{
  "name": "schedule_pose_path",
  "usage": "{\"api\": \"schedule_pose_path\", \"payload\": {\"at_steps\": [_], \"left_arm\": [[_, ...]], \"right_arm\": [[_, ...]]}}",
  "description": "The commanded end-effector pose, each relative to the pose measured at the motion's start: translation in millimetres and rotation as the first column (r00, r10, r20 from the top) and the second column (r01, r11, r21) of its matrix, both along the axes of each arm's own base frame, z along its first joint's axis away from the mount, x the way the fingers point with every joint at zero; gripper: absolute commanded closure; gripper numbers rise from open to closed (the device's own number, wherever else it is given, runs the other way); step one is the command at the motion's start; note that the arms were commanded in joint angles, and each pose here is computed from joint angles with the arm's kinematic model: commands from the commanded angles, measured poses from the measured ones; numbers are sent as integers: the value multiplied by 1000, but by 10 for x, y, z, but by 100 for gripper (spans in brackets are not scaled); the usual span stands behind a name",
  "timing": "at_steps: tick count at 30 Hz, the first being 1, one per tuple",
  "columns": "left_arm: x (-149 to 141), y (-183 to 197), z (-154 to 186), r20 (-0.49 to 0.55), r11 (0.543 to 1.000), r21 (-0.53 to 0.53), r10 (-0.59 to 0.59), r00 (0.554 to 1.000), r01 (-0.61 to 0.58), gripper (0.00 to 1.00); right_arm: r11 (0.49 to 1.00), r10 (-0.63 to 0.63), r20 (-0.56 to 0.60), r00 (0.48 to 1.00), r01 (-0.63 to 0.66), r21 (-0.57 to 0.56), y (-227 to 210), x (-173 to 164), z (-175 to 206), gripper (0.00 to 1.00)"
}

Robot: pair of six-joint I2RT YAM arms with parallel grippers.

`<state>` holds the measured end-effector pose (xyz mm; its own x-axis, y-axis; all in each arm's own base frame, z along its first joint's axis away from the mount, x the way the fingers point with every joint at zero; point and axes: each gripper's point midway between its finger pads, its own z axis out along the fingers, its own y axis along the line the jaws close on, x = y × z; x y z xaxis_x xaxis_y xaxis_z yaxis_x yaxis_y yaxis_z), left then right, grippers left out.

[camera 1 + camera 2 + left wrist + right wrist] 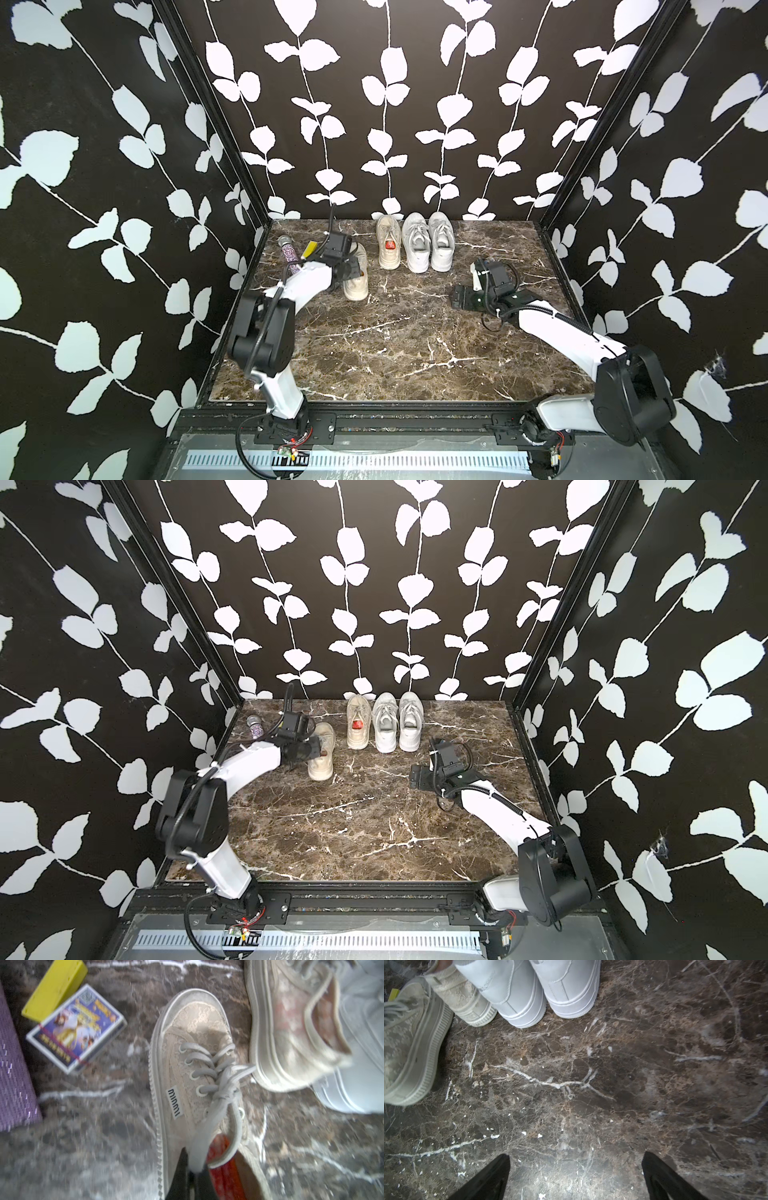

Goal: Remove the insole from the shoe
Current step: Move the shoe to the center of the board.

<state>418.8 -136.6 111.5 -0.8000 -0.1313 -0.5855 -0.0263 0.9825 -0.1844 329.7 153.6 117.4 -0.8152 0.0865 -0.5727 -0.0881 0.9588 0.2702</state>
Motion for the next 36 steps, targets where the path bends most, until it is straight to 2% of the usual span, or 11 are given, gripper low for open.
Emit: {"api": "schedule_pose_path", "payload": {"at_steps": [1, 3, 8, 16, 19, 24, 28, 32, 36], "left_arm": [[-260, -207, 291, 75, 998, -53, -25, 997, 29, 100], [-503, -236, 261, 70, 999, -28, -28, 997, 30, 100], [-998, -473, 242, 86, 996, -51, -66, 994, 70, 100], [-1452, -1203, 254, 138, 963, -171, -186, 973, 208, 100], [-1554, -1491, 216, 133, 938, -218, -247, 960, 271, 88], [-1647, -1762, 59, 92, 898, -294, -315, 945, 328, 81], [-1672, -1645, 14, 95, 911, -264, -303, 948, 317, 70], [-1703, -1454, 25, 121, 927, -201, -299, 947, 318, 53], [-1782, -1432, 84, 163, 900, -172, -375, 913, 401, 48]], "right_arm": [[1000, 13, 11, 1000, -13, 24, 95, -49, 92, 3], [999, 28, 7, 1000, -28, 31, 173, -88, 82, 3], [998, 50, 0, 999, -50, 41, 349, -171, 21, 5], [994, 89, -8, 996, -88, 68, 613, -322, 13, 10], [992, 97, -8, 995, -96, 82, 706, -386, 32, 12], [989, 99, -14, 995, -97, 110, 839, -439, 2, 14], [985, 118, -31, 993, -113, 128, 959, -475, -37, 18], [980, 156, -20, 987, -153, 126, 1063, -504, -17, 18], [973, 216, -15, 976, -214, 85, 1140, -565, 38, 21]]}}
